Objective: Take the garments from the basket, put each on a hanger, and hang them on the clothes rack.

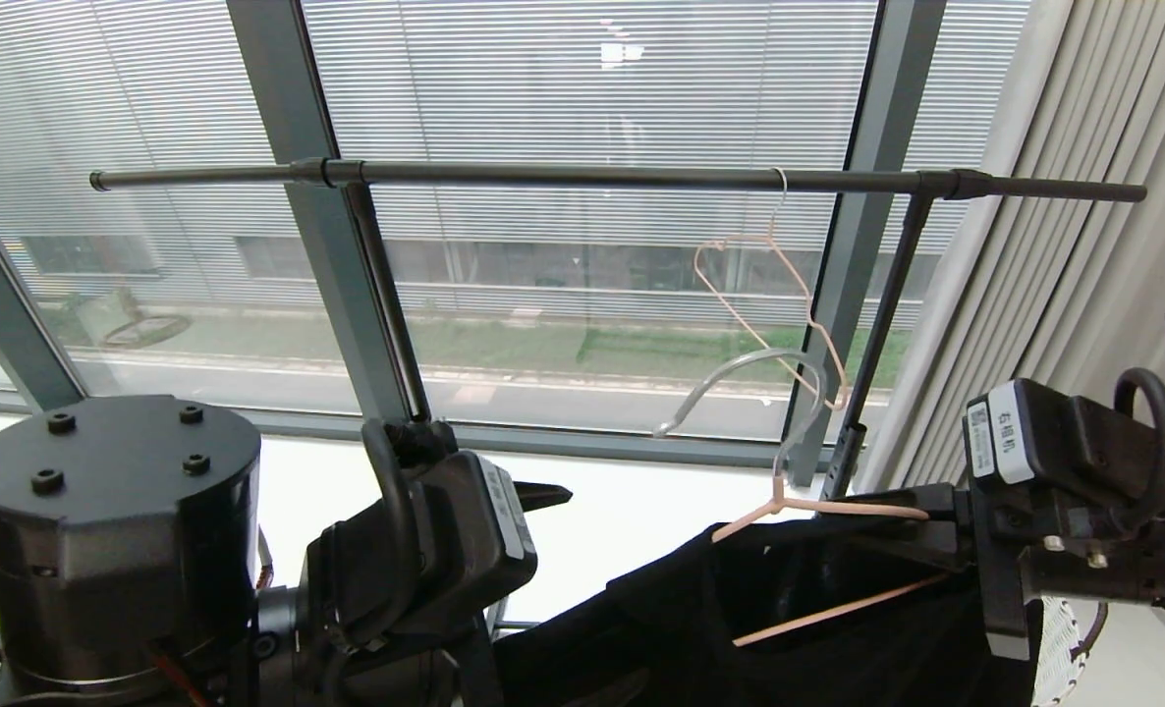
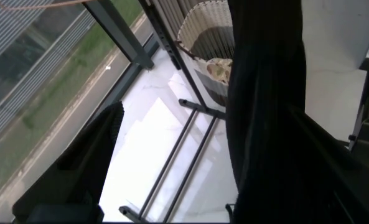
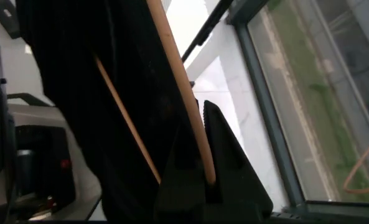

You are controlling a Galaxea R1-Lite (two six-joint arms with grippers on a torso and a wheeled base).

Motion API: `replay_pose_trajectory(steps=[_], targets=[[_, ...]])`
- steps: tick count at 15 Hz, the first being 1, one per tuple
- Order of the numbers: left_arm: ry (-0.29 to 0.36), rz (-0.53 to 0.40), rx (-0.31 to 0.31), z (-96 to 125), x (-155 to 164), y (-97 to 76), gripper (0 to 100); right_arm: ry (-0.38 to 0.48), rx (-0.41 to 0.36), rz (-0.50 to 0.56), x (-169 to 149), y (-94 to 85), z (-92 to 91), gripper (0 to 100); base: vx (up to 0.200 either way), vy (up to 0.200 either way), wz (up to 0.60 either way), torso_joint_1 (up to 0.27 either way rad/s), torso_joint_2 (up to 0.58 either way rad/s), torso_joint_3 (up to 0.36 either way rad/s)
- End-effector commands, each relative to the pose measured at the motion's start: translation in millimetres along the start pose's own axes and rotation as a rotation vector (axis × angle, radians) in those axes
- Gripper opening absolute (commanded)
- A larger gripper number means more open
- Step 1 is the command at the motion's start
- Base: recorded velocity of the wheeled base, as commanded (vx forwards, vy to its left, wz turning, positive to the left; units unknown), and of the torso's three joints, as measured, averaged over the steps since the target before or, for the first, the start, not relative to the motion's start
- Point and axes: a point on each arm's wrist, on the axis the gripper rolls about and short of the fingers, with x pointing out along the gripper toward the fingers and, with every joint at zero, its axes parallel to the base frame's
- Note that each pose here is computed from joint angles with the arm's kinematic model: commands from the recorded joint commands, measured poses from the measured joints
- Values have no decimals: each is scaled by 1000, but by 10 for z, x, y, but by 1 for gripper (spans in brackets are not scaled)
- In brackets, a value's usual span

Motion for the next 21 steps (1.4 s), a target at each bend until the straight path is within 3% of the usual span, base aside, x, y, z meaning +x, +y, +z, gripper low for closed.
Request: replay_pose_trajectory(steps=[1, 7, 11, 17, 18, 21], targets=[[8, 6, 0, -103, -156, -70, 100, -4, 0, -48, -76, -48, -53, 0, 0, 0, 0, 0, 0, 0], [60, 97, -32, -470, -555, -160, 100, 3, 27, -120, -173, -212, -108, 0, 0, 0, 0, 0, 0, 0], [128, 87, -61, -645, -553, -210, 100, -38, 25, -151, -162, -250, -66, 0, 0, 0, 0, 0, 0, 0], [166, 75, -112, -702, -492, -210, 100, -75, 28, -136, -165, -196, 9, 0, 0, 0, 0, 0, 0, 0], [170, 75, -112, -709, -490, -212, 0, -76, 27, -137, -168, -193, 12, 0, 0, 0, 0, 0, 0, 0], [199, 107, -116, -757, -507, -213, 0, -75, 28, -141, -170, -197, 12, 0, 0, 0, 0, 0, 0, 0]])
